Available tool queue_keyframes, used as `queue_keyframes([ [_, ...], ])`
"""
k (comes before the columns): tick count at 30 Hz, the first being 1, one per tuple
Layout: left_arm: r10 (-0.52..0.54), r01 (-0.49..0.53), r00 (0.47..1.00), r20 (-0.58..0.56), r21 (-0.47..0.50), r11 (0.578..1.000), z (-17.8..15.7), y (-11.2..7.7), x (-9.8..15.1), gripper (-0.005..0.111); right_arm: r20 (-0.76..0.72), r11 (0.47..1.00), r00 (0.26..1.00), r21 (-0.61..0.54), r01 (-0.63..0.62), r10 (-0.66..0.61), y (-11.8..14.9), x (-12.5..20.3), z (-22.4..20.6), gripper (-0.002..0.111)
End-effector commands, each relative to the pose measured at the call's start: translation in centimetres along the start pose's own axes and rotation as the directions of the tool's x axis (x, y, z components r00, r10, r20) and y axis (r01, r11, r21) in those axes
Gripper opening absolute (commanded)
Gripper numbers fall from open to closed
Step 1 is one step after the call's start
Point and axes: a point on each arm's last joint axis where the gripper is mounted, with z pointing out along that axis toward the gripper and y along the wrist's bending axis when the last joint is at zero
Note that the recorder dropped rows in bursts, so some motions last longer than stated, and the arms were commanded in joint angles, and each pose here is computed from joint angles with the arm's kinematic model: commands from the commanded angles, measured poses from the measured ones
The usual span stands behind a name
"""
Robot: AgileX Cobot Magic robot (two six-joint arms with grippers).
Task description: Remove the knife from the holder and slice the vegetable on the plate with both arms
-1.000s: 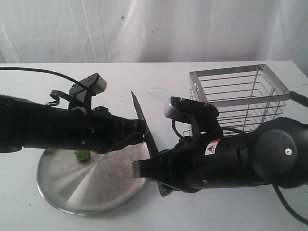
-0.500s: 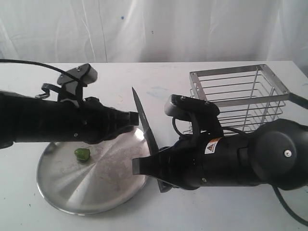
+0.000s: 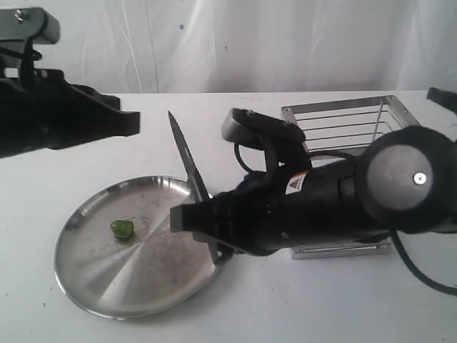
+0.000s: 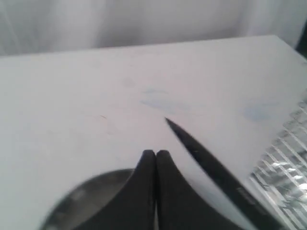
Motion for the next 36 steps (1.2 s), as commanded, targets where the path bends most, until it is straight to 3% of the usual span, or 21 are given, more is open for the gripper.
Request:
queue_keyframes([
  [1,0.275,-0.268,0.961,0.015,-0.18,0.947,-2.4,1.9,-1.1,0.0,0.002,1.0,1.0,-0.006,-0.007,0.007,0.6,-1.1,0.7,0.0],
  [5,0.361,-0.364,0.931,-0.061,-0.268,0.892,-3.0,3.1,0.0,0.0,-0.096,0.999,0.995,0.03,-0.032,0.035,0.2,-0.8,3.5,0.0],
  [10,0.503,-0.53,0.846,-0.178,-0.174,0.83,-1.9,3.1,3.2,0.0,-0.125,0.999,0.992,0.046,-0.011,0.017,0.1,-1.3,5.0,0.0],
  [12,0.511,-0.546,0.832,-0.214,-0.158,0.823,-1.4,3.2,4.1,0.0,-0.1,0.999,0.995,0.044,0.014,-0.01,0.3,-1.9,4.6,0.0],
  [15,0.529,-0.566,0.818,-0.226,-0.147,0.812,-1.0,3.7,4.2,0.0,-0.051,0.997,0.997,0.052,-0.051,0.054,-0.3,-3.0,3.7,0.0],
  [17,0.502,-0.538,0.837,-0.218,-0.162,0.827,-0.6,4.4,3.6,0.0,-0.015,0.995,0.997,0.06,-0.077,0.078,-0.9,-3.8,3.1,0.0],
  [20,0.401,-0.423,0.902,-0.161,-0.14,0.895,0.2,5.4,2.9,0.0,0.015,0.992,0.996,0.079,-0.094,0.093,-2.0,-4.7,2.5,0.0],
  [21,0.339,-0.342,0.936,-0.094,-0.016,0.94,0.9,5.4,2.8,0.0,0.01,0.992,0.996,0.086,-0.091,0.09,-2.3,-4.7,2.3,0.0],
  [22,0.312,-0.308,0.948,-0.065,0.063,0.949,1.2,5.0,3.0,0.0,-0.001,0.992,0.996,0.089,-0.085,0.085,-2.3,-4.7,2.3,0.0],
  [23,0.263,-0.252,0.965,-0.015,0.231,0.94,1.4,4.2,3.5,0.0,-0.022,0.993,0.997,0.093,-0.076,0.078,-2.4,-4.5,2.3,0.0],
  [25,0.092,-0.077,0.996,-0.008,0.48,0.874,1.1,2.8,4.2,0.0,-0.053,0.994,0.996,0.092,-0.062,0.067,-2.2,-4.2,2.1,0.0],
  [26,0.026,-0.001,0.999,-0.042,0.51,0.86,1.0,2.5,4.4,0.0,-0.054,0.994,0.997,0.092,-0.059,0.064,-2.2,-4.2,2.1,0.0],
  [27,-0.151,0.216,0.973,-0.172,0.474,0.853,1.0,2.6,4.9,0.0,-0.047,0.995,0.997,0.089,-0.055,0.059,-2.1,-4.2,1.9,0.0],
  [28,-0.283,0.387,0.912,-0.296,0.397,0.832,1.0,2.8,5.5,0.0,-0.043,0.995,0.997,0.088,-0.053,0.056,-2.1,-4.3,1.8,0.0],
  [29,-0.362,0.509,0.81,-0.461,0.245,0.825,0.8,3.2,7.1,0.0,-0.038,0.995,0.998,0.089,-0.043,0.046,-2.0,-4.3,1.6,0.0],
  [30,-0.369,0.518,0.746,-0.554,0.137,0.844,0.5,3.6,8.5,0.0,-0.035,0.995,0.999,0.09,-0.033,0.037,-2.0,-4.4,1.4,0.0],
  [32,-0.277,0.402,0.702,-0.656,0.045,0.914,-0.2,4.5,10.4,0.0,-0.039,0.995,0.999,0.099,-0.012,0.016,-2.1,-4.4,1.4,0.0],
  [33,-0.206,0.326,0.698,-0.686,0.049,0.944,-0.4,4.9,10.8,0.0,-0.043,0.995,0.999,0.102,-0.006,0.01,-2.1,-4.3,1.4,0.0],
  [35,0.049,0.121,0.694,-0.718,0.184,0.975,-0.7,5.2,10.4,0.0,-0.043,0.994,0.999,0.107,0.005,0.0,-2.2,-4.3,1.4,0.0],
  [36,0.273,-0.02,0.687,-0.674,0.358,0.933,-0.9,4.9,9.6,0.0,-0.042,0.994,0.999,0.109,0.009,-0.004,-2.2,-4.3,1.4,0.0],
])
